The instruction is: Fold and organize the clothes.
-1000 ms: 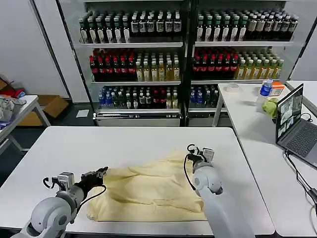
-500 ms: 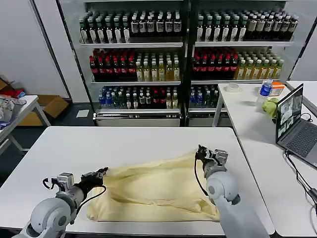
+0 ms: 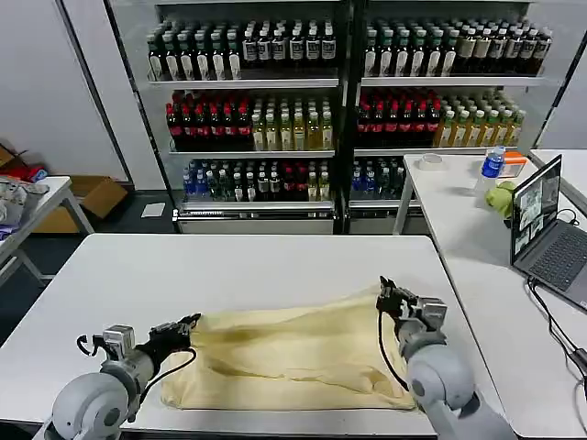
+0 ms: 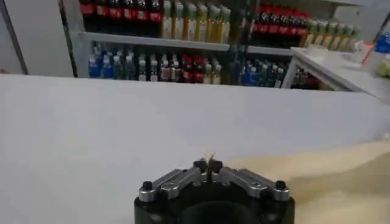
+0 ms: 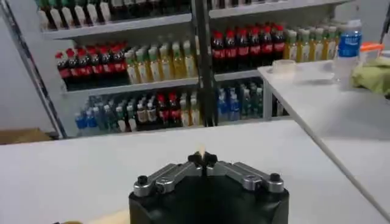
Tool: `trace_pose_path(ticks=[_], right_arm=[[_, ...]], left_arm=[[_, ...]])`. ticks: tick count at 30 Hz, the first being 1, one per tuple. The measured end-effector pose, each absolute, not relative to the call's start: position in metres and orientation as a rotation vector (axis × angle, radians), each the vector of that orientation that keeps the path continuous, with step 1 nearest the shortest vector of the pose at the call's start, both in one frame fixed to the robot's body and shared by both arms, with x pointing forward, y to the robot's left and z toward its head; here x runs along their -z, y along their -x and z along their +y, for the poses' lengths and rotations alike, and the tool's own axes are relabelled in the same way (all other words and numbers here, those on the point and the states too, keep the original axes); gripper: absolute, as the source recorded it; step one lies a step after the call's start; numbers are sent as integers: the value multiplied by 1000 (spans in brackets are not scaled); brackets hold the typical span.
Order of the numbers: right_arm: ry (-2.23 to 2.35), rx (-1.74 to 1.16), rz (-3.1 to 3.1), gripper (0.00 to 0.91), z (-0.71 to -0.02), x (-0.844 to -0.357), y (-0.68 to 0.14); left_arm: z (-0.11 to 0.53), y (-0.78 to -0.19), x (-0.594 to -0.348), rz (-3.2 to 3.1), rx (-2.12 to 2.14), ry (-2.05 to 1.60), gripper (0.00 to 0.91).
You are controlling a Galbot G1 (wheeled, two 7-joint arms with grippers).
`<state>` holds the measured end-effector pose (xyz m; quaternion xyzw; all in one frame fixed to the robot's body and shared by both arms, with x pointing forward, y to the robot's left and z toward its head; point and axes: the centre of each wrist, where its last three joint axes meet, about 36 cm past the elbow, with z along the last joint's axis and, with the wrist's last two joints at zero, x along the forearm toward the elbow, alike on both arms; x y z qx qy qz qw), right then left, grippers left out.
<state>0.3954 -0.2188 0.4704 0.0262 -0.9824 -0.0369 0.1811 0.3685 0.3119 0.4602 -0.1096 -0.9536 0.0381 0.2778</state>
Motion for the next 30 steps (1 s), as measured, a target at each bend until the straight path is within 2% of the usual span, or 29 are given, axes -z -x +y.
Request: trace_pose_path(ticks=[20,21,23,24,25,30], right_arm=[[-49,39,-2666,0,-209,-436,-341],[-48,36,-2661,0,-208,-434,-340],[-50,29,-2651,685,-207,-431,-337],[-52,28,-2646,907,-206,-429,-336],[-53,25,-2643,907,-205,-428,-335],[-58,12,-2633,907,-203,-425,-328]], left_arm=[[318,-354,-429,-2503,-4,257,10],[318,-354,-428,-2499,0,257,40],[318,-352,-424,-2491,10,257,484],[318,-351,-423,-2488,15,259,725],[317,-350,-422,-2486,21,259,907],[316,-349,-422,-2501,35,239,907]])
